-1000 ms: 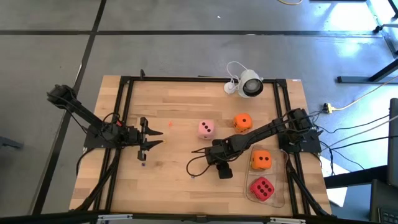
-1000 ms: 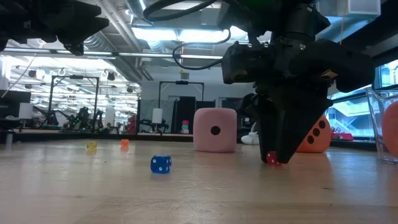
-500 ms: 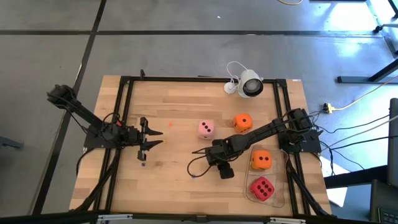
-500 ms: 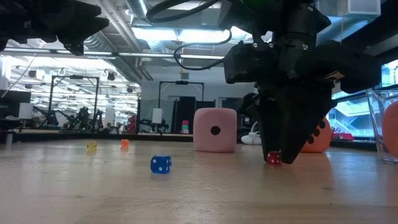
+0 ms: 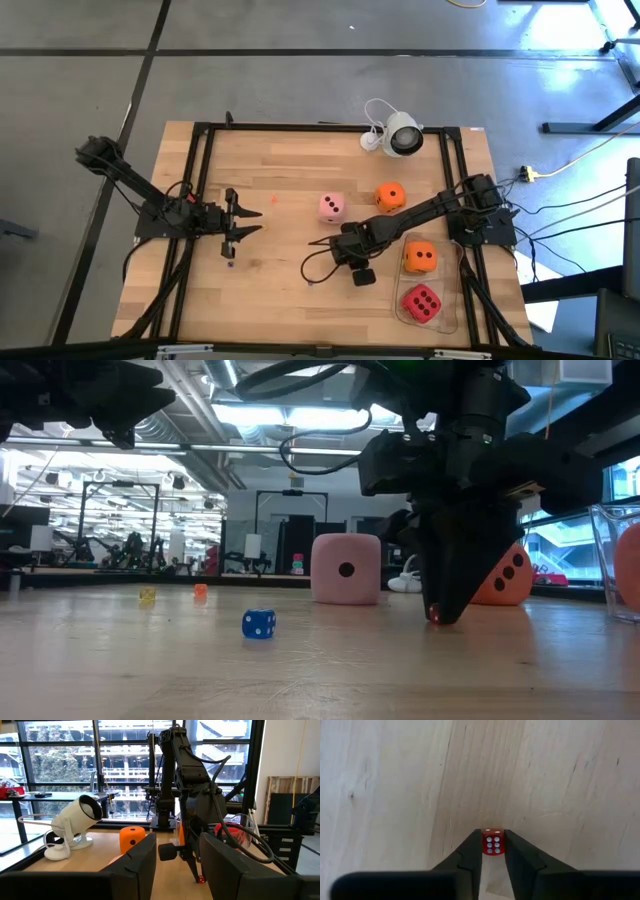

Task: Pick & Place Dice
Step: Put the small red die into the transparent container

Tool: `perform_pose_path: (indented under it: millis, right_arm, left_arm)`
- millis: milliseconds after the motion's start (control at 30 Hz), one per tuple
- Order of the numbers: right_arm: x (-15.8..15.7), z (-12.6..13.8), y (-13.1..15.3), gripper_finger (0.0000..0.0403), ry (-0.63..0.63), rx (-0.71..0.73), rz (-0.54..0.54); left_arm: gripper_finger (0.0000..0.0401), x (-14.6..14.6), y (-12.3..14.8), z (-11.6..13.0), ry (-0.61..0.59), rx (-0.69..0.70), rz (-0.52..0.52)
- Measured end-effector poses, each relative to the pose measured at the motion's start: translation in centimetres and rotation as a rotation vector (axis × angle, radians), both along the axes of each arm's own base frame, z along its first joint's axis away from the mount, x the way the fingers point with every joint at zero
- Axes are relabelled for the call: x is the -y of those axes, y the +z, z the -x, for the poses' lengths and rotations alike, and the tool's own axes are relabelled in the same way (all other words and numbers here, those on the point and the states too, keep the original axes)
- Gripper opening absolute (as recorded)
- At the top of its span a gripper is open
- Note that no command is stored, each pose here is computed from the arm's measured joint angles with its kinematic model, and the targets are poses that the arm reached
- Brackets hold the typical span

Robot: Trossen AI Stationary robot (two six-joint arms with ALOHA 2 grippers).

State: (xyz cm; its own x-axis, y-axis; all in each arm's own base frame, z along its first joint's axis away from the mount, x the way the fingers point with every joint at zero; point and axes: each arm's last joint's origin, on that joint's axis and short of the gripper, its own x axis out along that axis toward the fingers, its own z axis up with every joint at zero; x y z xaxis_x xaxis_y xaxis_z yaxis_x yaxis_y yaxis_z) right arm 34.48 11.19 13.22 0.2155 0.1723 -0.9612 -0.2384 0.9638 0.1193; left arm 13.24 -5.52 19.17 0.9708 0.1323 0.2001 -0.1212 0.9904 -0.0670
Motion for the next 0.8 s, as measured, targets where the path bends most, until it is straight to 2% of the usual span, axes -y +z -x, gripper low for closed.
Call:
perform_pose_path:
  millis: [100,367,533,800]
  right_arm:
    - [0.0,0.0,0.0,0.0050,-0.001,0.004,0.008]
    - [0.0,-0.1,0.0,0.0061,-0.001,0.010,0.005]
    - [-0.3,-0.4,0.4,0.0051,0.001,0.023,0.006]
    - [-1.5,-1.4,4.5,0.0051,0.041,0.131,-0.027]
  left_arm:
    - [0.0143,0.0,0.0,0.0,0.000,0.000,0.000]
    - [0.0143,0.0,0.0,0.0,0.000,0.000,0.000]
    - [0.0143,0.0,0.0,0.0,0.001,0.000,-0.001]
    - [0.0143,0.0,0.0,0.0,0.002,-0.003,-0.001]
